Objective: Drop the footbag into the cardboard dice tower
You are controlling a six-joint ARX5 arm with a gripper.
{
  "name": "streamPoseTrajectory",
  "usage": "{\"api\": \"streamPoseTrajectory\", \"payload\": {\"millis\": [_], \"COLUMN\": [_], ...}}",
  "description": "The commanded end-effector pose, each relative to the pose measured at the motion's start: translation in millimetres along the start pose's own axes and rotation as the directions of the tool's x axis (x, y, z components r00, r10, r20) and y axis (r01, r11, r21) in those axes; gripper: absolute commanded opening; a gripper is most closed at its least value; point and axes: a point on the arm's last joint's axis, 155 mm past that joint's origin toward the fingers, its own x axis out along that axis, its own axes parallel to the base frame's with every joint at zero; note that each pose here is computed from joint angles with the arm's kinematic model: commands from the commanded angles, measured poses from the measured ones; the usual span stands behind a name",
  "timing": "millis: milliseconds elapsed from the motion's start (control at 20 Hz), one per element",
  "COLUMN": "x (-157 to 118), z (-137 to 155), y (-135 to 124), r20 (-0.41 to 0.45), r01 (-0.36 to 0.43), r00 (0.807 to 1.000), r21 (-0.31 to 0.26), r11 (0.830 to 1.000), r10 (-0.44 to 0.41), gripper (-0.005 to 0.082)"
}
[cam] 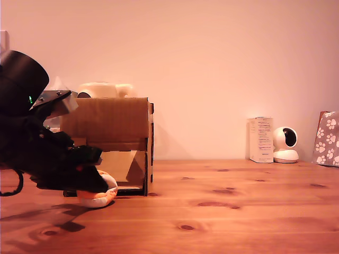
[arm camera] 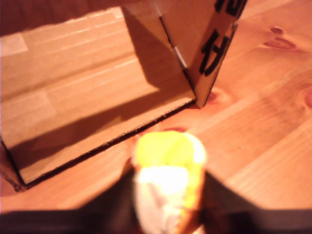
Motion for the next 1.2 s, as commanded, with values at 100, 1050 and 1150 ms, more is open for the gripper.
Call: {"api": "streamPoseTrajectory", "payload": {"millis": [100, 1050, 1150], "x": [-17.5, -144.3, -143.7], "z": [1.1, 151.2, 165.9], "y": [-11.8, -48.2, -43.0], "r20": [-0.032, 0.455, 0.475], "r01": [0.033, 0.010, -0.022], "r00": [0.999, 0.889, 0.879], "r21": [-0.046, 0.109, 0.114], "r11": [0.998, 0.994, 0.993], "r10": [-0.034, -0.059, -0.035], "gripper": [0.0043, 0.0043, 0.0043]}}
